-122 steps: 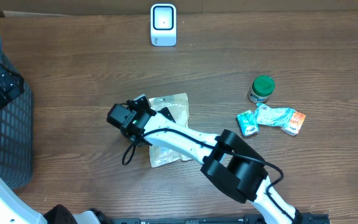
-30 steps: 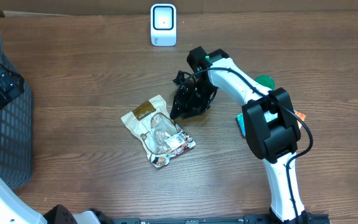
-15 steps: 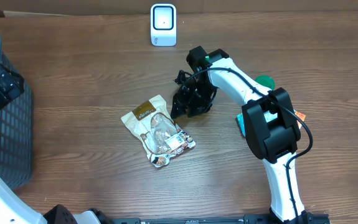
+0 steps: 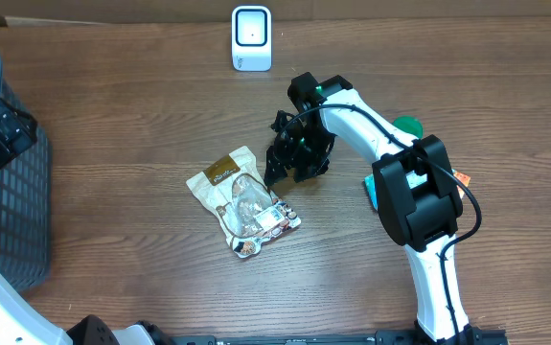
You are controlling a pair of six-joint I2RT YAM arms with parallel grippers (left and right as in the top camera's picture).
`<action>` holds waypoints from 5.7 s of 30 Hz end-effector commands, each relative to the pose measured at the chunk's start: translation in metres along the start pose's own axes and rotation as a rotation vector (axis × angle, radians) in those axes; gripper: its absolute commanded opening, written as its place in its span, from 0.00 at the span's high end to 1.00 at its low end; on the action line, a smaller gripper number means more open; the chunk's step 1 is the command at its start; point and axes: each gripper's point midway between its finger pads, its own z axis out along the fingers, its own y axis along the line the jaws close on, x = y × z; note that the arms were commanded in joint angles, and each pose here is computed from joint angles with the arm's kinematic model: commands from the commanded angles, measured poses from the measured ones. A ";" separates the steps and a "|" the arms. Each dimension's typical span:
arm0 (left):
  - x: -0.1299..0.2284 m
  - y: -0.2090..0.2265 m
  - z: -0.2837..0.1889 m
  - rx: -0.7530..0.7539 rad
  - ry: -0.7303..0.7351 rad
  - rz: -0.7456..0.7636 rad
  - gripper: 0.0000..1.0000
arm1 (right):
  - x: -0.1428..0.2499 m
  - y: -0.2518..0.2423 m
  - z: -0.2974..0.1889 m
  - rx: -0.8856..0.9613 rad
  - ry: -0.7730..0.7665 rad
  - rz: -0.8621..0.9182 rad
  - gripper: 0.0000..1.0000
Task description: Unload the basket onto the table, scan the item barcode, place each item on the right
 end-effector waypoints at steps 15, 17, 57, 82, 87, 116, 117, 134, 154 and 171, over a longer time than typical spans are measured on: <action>-0.003 0.001 -0.002 -0.003 -0.013 -0.010 0.00 | -0.003 0.004 -0.009 0.006 -0.031 -0.035 0.20; -0.003 0.001 -0.002 -0.003 -0.013 -0.010 0.00 | -0.004 0.004 -0.009 0.005 -0.033 -0.036 0.19; -0.003 0.001 -0.002 -0.003 -0.013 -0.010 0.01 | -0.007 0.004 -0.009 0.005 -0.047 -0.045 0.12; -0.003 0.001 -0.002 -0.003 -0.013 -0.010 0.00 | -0.001 0.008 -0.010 -0.023 -0.023 0.012 0.00; -0.008 -0.002 -0.002 0.013 -0.034 -0.029 0.00 | -0.007 0.015 -0.037 -0.051 -0.083 0.002 0.00; 0.232 -0.219 0.089 0.653 0.445 1.016 0.96 | 0.117 0.001 -0.302 0.081 -0.635 0.137 0.00; 0.250 -0.225 0.092 0.679 0.455 1.071 0.96 | 0.118 -0.002 -0.303 0.081 -0.636 0.147 0.00; 0.423 -0.212 0.140 0.628 0.531 1.564 0.96 | 0.123 -0.010 -0.306 0.082 -0.635 0.182 0.00; 0.376 -0.255 0.242 0.319 0.131 1.673 0.96 | 0.126 -0.012 -0.303 0.089 -0.620 0.194 0.00; 0.121 -0.202 0.264 0.030 0.031 1.001 0.96 | 0.127 -0.011 -0.302 0.083 -0.613 0.197 0.00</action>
